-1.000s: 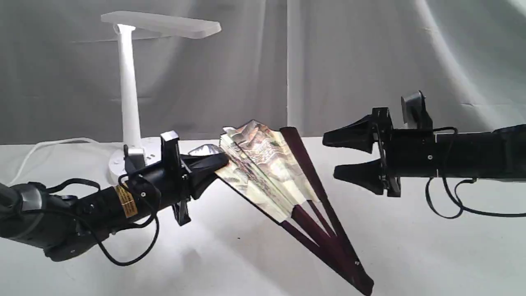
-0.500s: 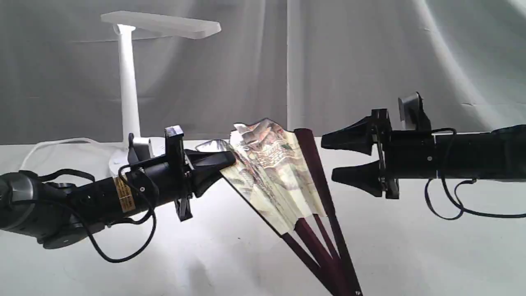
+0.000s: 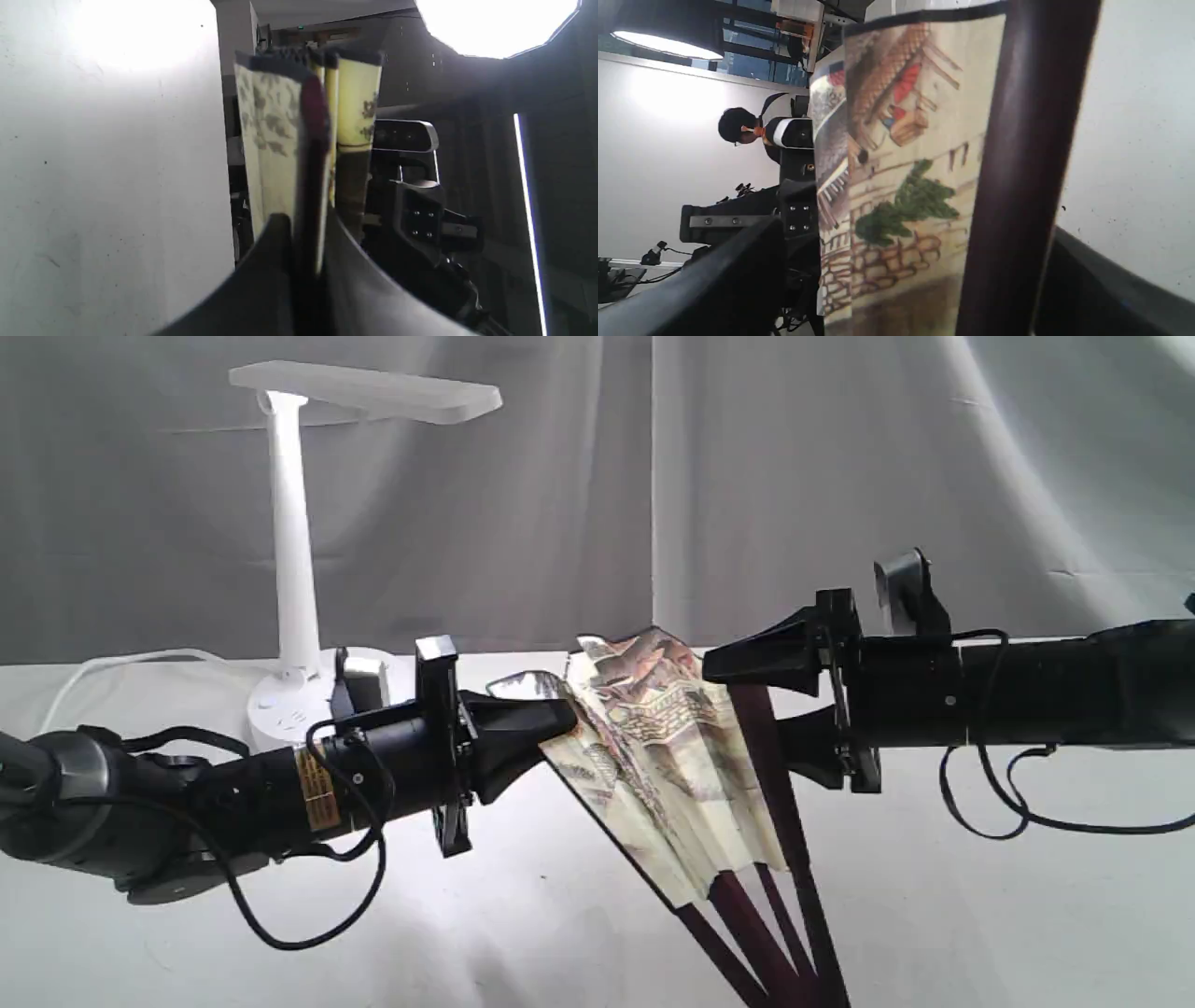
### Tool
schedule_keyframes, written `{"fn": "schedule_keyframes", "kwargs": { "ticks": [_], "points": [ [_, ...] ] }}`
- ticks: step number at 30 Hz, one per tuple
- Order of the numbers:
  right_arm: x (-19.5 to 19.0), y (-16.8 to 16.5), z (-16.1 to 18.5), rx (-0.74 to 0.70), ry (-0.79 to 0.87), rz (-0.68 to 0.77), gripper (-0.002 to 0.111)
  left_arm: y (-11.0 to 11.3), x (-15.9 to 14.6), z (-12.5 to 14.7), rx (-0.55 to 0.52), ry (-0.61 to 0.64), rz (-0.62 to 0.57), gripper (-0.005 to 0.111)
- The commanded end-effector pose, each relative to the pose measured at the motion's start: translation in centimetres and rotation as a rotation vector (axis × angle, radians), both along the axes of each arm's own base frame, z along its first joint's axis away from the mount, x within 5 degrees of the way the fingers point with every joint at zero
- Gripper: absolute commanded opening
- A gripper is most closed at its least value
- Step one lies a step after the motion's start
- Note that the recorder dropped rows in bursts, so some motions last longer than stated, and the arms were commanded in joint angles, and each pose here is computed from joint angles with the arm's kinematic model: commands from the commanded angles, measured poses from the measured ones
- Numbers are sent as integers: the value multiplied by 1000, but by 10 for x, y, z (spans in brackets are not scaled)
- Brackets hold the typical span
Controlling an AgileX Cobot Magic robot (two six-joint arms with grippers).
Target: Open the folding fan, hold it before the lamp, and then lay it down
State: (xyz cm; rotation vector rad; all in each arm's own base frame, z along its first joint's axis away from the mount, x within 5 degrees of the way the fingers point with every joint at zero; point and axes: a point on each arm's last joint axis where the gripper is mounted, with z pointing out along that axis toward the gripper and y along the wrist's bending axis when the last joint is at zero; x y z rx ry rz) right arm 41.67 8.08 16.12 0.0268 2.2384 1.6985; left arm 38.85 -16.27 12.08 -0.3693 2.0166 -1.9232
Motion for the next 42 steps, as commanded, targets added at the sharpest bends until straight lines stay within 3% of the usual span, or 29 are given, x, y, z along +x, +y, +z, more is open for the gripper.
{"fn": "schedule_keyframes", "kwargs": {
  "ticks": [1,6,14,19,42],
  "points": [
    [-1,1,5,5,-12,8,64,-6,-5,13,-8,-27,-46,0],
    [-1,1,5,0,-12,12,53,-7,-6,22,-7,-52,-58,0],
    [-1,1,5,0,-12,12,16,-8,-7,22,-3,-55,-65,0],
    [-1,1,5,-1,-16,13,0,-8,-7,22,-3,-55,-65,0],
    [4,0,11,90,45,-64,0,-7,-5,23,-35,-3,-45,0]
  ]
}}
